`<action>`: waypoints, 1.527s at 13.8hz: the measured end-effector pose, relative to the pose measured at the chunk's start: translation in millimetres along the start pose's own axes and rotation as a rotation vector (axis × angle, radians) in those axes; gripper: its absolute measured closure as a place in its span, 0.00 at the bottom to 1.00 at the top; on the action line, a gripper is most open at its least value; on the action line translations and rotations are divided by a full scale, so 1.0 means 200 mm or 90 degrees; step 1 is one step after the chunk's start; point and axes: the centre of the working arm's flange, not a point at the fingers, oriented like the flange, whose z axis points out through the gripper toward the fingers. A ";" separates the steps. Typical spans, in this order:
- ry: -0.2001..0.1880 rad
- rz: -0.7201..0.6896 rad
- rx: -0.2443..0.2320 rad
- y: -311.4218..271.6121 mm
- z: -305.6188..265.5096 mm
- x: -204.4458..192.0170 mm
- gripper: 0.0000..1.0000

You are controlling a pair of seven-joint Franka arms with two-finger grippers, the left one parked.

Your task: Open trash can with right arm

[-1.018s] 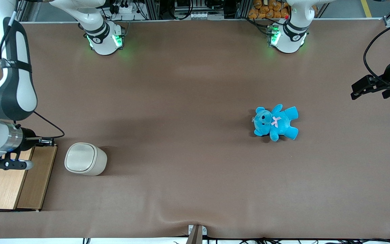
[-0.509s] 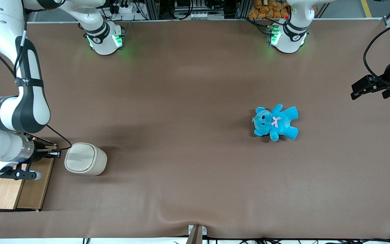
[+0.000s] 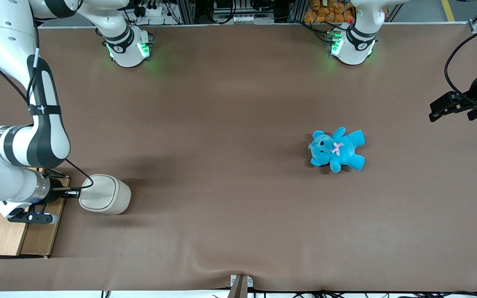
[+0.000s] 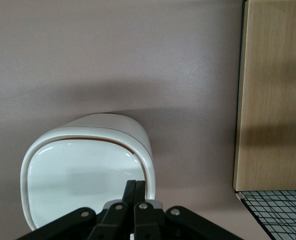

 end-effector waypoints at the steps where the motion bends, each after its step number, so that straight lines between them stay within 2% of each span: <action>1: 0.001 -0.001 0.000 -0.01 0.01 0.00 0.99; 16: -0.015 -0.007 -0.001 -0.04 0.12 -0.01 0.99; 21: -0.004 -0.007 -0.001 -0.04 0.13 0.00 0.99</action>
